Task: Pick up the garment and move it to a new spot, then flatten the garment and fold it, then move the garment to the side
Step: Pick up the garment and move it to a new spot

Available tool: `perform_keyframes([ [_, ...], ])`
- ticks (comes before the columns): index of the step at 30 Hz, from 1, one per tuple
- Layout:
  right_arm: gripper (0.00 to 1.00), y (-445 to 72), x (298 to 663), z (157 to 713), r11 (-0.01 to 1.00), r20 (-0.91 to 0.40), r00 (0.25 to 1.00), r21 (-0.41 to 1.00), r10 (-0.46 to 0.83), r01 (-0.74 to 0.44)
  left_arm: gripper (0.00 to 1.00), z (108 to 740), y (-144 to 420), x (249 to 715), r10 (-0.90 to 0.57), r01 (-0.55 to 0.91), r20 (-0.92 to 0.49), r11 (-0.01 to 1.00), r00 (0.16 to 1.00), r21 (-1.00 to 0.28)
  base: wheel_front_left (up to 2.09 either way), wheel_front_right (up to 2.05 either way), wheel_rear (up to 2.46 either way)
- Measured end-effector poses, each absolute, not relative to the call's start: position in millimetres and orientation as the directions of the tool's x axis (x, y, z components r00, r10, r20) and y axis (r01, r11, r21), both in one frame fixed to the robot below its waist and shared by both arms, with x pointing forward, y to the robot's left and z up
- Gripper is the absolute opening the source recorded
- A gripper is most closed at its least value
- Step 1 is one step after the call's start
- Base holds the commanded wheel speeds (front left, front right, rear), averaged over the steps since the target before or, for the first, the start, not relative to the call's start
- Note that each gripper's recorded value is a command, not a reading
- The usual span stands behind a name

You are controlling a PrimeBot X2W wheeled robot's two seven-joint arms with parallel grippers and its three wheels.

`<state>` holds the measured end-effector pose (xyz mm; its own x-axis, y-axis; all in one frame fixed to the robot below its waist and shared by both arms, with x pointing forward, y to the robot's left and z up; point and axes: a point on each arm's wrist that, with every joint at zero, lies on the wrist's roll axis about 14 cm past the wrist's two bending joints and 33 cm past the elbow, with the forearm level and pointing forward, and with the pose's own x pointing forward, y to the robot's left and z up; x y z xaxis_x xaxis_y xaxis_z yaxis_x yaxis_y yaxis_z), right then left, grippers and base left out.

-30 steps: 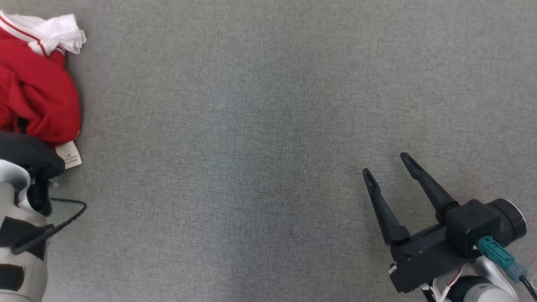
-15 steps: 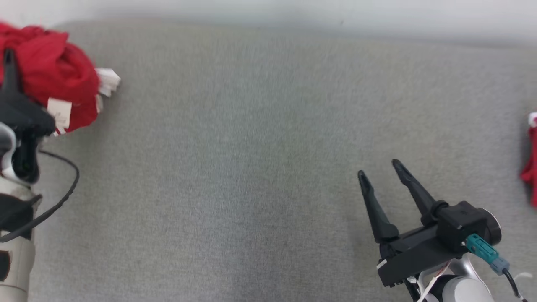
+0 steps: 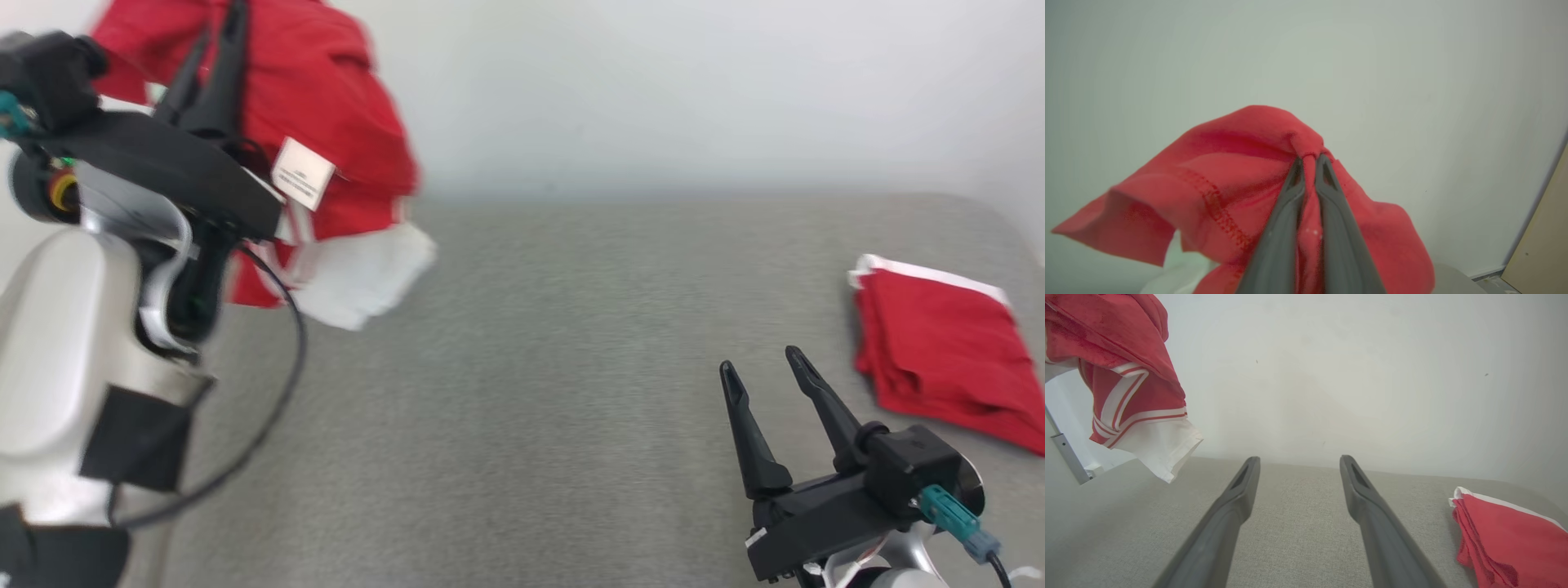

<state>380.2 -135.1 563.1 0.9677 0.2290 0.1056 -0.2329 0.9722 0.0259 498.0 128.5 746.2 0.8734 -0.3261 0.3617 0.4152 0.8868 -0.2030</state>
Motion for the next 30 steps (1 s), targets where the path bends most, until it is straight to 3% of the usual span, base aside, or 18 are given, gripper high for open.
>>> perform_keyframes([
  [4,1.0,-160,366,569,0.987,0.118,0.981,0.018,0.156,-0.16,0.0,751,64,477,-0.436,0.551,0.411,0.805,0.801,-0.219,0.0,0.0,0.0],
  [8,1.0,-185,351,568,0.997,0.115,0.99,0.019,0.077,-0.08,0.0,718,6,463,-0.545,0.641,0.363,0.731,0.756,-0.235,0.0,0.0,0.0],
  [14,1.0,-207,338,562,1.0,0.1,0.995,0.026,-0.001,-0.001,0.0,637,-49,460,-0.642,0.672,0.198,0.697,0.74,-0.251,0.0,0.0,0.0],
  [22,1.0,-215,338,547,0.999,0.058,0.998,0.038,-0.041,0.039,0.0,527,-75,462,-0.694,0.669,-0.09,0.715,0.715,-0.2,0.0,0.0,0.0],
  [23,1.0,-216,338,543,0.998,0.048,0.998,0.04,-0.046,0.044,0.47,513,-77,460,-0.7,0.678,-0.127,0.712,0.702,-0.182,0.0,0.0,0.0],
  [24,1.0,-218,338,540,0.998,0.04,0.998,0.041,-0.051,0.05,1.0,504,-79,459,-0.705,0.683,-0.152,0.709,0.693,-0.176,0.0,0.0,0.0],
  [28,1.0,-221,339,533,0.997,0.021,0.998,0.045,-0.063,0.062,1.0,480,-74,458,-0.685,0.649,-0.225,0.728,0.693,-0.22,0.0,0.0,0.0],
  [30,1.0,-221,341,533,0.997,0.023,0.998,0.047,-0.063,0.062,1.0,488,-71,458,-0.679,0.636,-0.182,0.732,0.711,-0.245,0.0,0.0,0.0],
])
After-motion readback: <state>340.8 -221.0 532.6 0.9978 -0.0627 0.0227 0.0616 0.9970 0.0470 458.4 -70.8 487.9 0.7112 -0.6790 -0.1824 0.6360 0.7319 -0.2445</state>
